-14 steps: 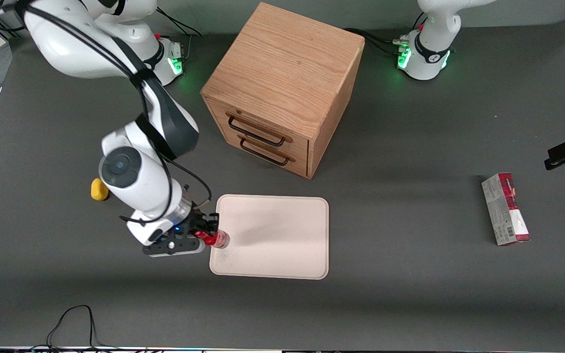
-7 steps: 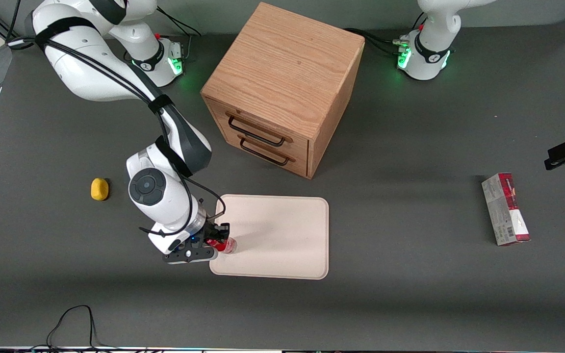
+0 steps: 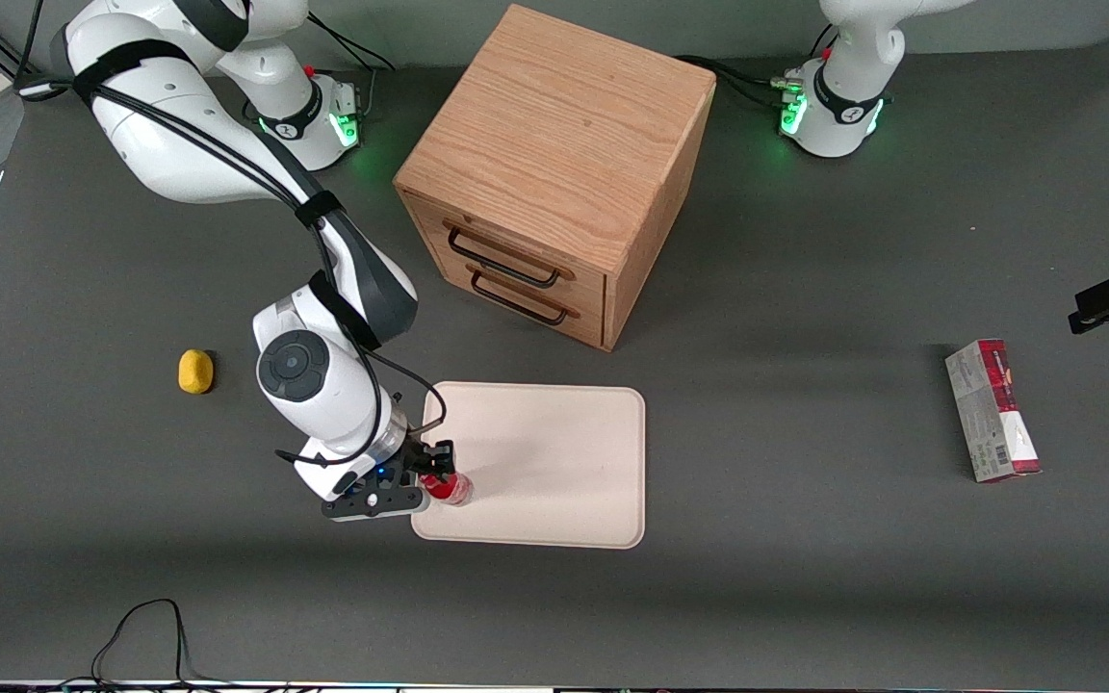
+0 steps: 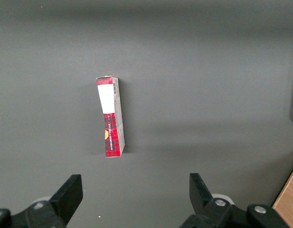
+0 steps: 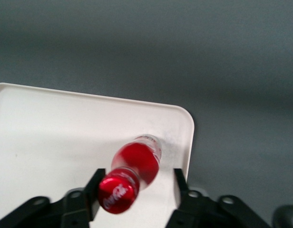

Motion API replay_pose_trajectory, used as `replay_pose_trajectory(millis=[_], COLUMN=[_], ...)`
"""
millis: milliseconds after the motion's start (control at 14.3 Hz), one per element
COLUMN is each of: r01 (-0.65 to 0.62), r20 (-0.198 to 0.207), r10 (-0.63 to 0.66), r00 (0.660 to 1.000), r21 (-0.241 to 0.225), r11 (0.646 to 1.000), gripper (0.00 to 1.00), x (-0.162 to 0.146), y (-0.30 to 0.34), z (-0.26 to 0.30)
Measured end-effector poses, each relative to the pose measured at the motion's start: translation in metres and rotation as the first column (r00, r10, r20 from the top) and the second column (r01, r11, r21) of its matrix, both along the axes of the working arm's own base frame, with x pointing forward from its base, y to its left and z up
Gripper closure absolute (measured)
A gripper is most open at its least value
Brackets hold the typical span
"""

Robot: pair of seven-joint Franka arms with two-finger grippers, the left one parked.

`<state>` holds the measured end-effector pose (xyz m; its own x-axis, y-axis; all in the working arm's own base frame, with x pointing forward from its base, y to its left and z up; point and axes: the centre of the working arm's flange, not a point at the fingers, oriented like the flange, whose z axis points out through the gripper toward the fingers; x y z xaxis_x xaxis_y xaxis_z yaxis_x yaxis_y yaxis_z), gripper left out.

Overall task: Place coke bottle on tray
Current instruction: 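Carry the bottle onto the white tray and lower it, then open the right gripper to release the bottle on the tray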

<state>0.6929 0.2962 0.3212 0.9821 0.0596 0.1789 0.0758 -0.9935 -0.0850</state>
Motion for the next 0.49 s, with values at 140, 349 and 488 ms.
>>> replay_pose_trajectory(millis=[140,349,488], r01=[0.001,-0.002,-0.026], r20=[0.010,-0.005,-0.039], r10=[-0.001,0.002,0.022], r00=[1.000,1.000,0.999], r21=[-0.002,-0.043,-0.106], r11=[1.000,0.999,0.994], gripper=[0.10,0.00,0.00], x=[0.002,0.001,-0.005], y=[-0.002,-0.010,-0.029], z=[0.005,0.031,0.072])
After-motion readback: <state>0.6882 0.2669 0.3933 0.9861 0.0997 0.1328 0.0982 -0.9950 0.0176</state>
